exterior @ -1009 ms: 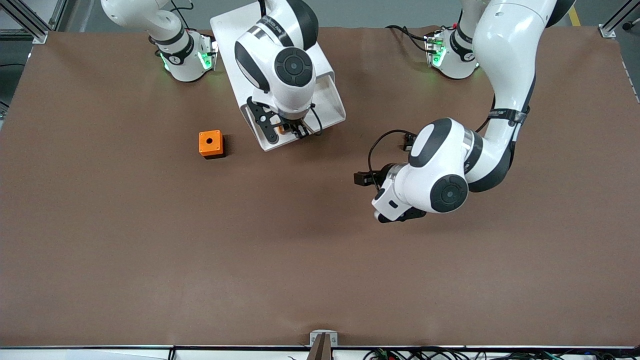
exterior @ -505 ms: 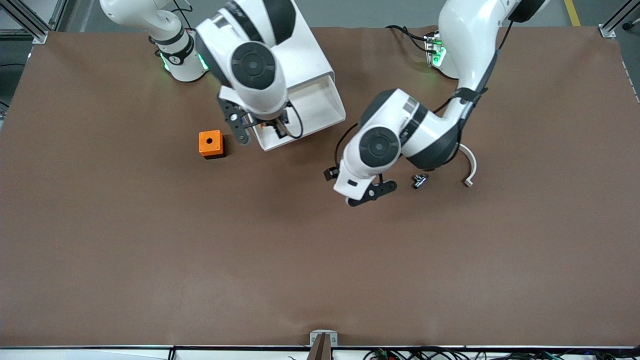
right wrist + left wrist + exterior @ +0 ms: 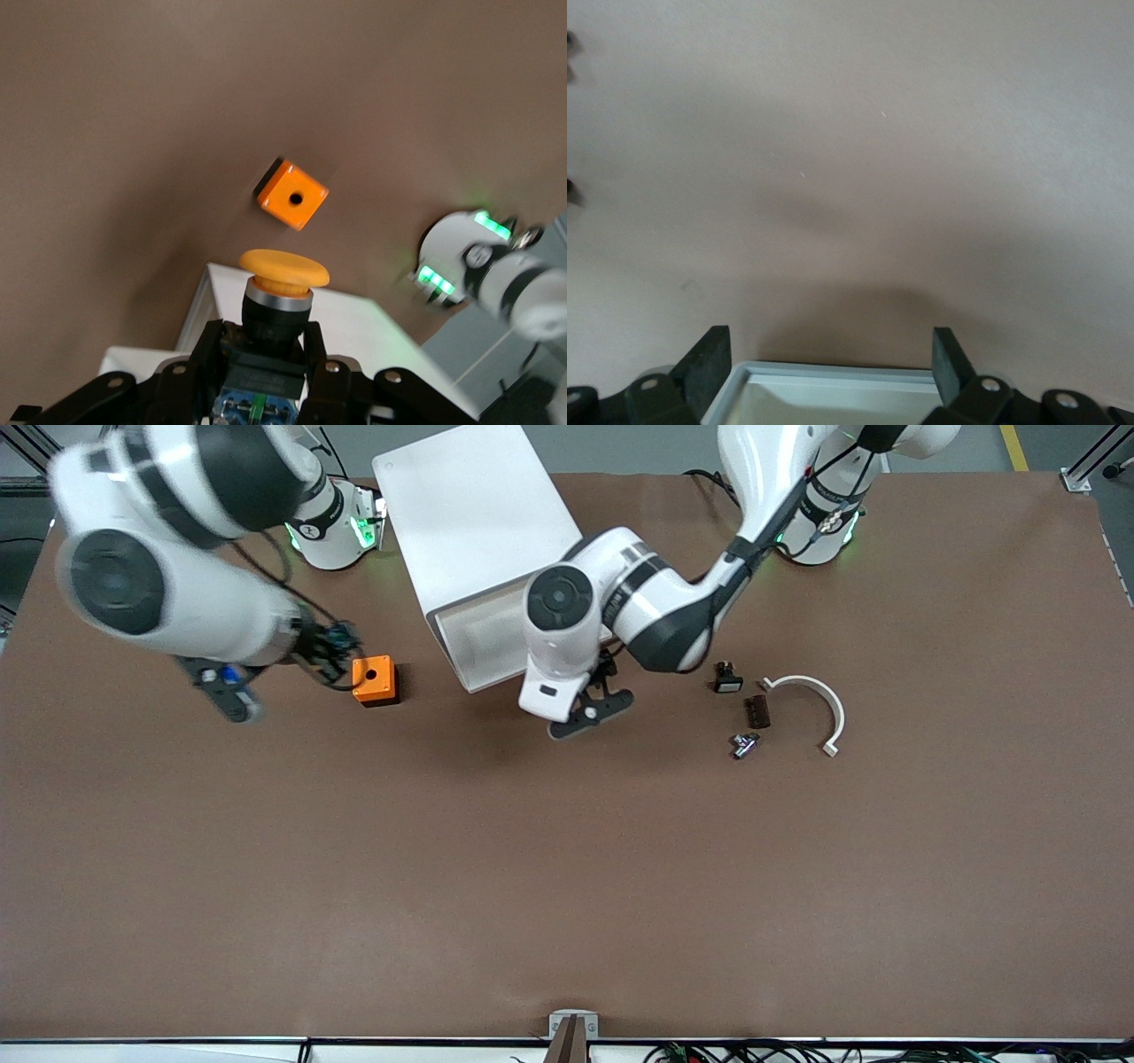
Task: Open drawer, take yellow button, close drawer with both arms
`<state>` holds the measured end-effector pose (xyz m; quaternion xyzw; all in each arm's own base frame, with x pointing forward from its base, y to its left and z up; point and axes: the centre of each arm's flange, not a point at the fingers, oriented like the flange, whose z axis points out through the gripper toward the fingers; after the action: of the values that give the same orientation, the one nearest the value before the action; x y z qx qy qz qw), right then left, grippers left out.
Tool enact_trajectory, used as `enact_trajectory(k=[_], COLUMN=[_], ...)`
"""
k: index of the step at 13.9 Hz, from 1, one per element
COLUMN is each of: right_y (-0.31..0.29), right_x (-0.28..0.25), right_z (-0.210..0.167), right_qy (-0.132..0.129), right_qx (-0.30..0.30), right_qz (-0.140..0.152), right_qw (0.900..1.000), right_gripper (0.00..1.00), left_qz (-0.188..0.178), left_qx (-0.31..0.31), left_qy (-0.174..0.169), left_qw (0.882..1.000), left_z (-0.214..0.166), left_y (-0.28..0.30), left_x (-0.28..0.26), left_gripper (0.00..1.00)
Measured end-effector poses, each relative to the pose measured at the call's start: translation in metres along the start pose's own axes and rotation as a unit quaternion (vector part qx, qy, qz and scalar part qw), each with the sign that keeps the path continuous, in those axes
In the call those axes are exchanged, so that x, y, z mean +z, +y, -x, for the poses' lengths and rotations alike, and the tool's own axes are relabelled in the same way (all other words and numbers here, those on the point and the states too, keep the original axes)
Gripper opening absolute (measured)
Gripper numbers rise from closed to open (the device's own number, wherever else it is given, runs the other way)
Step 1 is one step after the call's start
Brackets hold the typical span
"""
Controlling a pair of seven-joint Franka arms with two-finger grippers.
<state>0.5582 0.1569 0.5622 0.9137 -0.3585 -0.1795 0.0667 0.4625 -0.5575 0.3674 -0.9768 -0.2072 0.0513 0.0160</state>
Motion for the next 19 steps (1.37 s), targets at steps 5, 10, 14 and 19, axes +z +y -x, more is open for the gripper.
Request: enact_trajectory(k=[5, 10, 14, 19], right_y=[0.111, 0.165, 0.198, 0.212], right_x=[0.005, 0.057, 0.09, 0.147], right_z=[-0.125, -0.214, -0.269, -0.338], right_qy=[0.015, 0.064, 0.118, 0.148], right_qx=[-0.135, -0.229, -0.284, -0.336], right_qz=[0.007, 0.009, 0.029, 0.039], right_qw=[0.991, 0.971, 0.951, 0.929], right_gripper=[0.41, 0.41, 0.41, 0.41], left_qz=[0.018, 0.034, 0.043, 0.044], left_qx=[-0.016, -0.015, -0.024, -0.037], left_qy=[0.012, 0.017, 0.004, -0.019], left_qw=[1.0, 0.999, 0.999, 0.998], left_z=[0.076, 0.149, 0.148, 0.144], left_y=[0.022, 0.035, 0.037, 0.036], left_x=[0.007, 0.01, 0.009, 0.01], left_gripper=[1.0, 1.0, 1.0, 1.0])
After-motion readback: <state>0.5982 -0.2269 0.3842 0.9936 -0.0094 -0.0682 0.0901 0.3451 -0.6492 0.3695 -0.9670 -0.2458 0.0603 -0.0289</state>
